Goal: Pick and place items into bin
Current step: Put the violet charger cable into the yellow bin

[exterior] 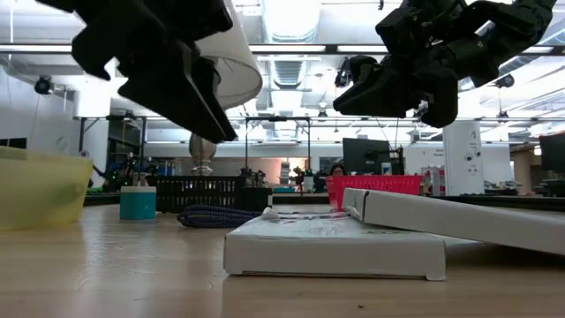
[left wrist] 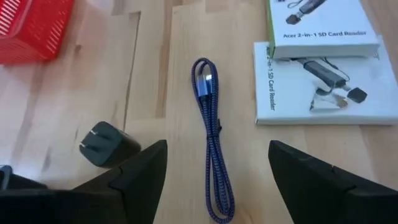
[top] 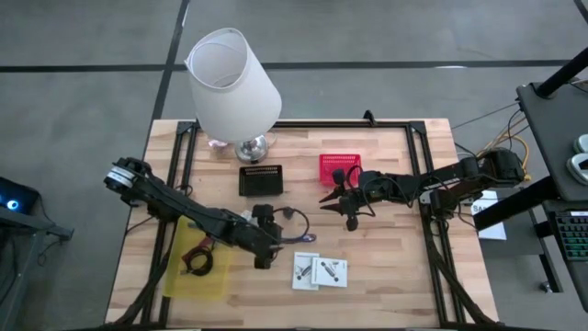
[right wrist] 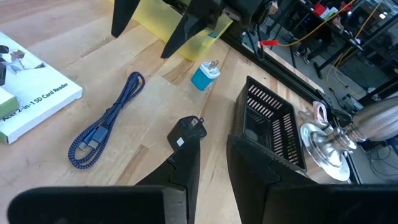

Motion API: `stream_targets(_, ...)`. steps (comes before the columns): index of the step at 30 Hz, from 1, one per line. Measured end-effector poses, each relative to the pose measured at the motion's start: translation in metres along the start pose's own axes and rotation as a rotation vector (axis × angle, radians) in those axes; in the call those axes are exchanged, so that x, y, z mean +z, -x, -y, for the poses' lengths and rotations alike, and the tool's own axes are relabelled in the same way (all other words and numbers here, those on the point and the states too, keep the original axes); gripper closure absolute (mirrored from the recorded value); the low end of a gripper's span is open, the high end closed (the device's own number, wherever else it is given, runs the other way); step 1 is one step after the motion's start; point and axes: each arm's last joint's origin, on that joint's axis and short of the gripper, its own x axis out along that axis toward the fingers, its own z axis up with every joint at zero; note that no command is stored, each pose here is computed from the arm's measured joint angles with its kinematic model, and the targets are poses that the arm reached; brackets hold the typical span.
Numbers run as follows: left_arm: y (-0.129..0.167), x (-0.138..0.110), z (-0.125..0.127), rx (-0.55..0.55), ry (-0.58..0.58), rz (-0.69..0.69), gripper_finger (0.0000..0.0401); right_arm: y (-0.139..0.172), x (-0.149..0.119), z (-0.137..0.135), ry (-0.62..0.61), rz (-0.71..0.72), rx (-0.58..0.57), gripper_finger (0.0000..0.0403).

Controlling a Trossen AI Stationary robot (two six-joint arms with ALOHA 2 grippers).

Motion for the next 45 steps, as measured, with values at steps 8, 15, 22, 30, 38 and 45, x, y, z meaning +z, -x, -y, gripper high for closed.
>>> stream_targets(8, -0.020, -0.024, 0.003, -0.025, 0.019, -0.030, 0.0138, 0.000, 0.000, 0.000, 0.000, -0.002, -0.002, 0.0335)
stream_targets(15, -0.032, -0.031, 0.006, -0.020, 0.006, -0.067, 0.0138, 0.000, 0.000, 0.000, 0.000, -0.001, -0.002, 0.0335)
stream_targets(22, -0.039, -0.035, 0.004, -0.004, 0.006, -0.094, 0.0138, 0.000, 0.000, 0.000, 0.000, -0.001, -0.002, 0.0335)
stream_targets(30, -0.048, -0.038, -0.003, 0.003, 0.020, -0.127, 0.0138, 0.000, 0.000, 0.000, 0.000, -0.001, -0.001, 0.0335)
stream_targets(38, -0.050, -0.039, -0.006, -0.012, 0.031, -0.140, 0.0146, 0.000, 0.000, 0.000, 0.000, -0.001, -0.001, 0.0335)
stream_targets(45, -0.053, -0.039, -0.008, -0.048, 0.043, -0.155, 0.0192, 0.000, 0.000, 0.000, 0.000, -0.001, -0.001, 0.0335)
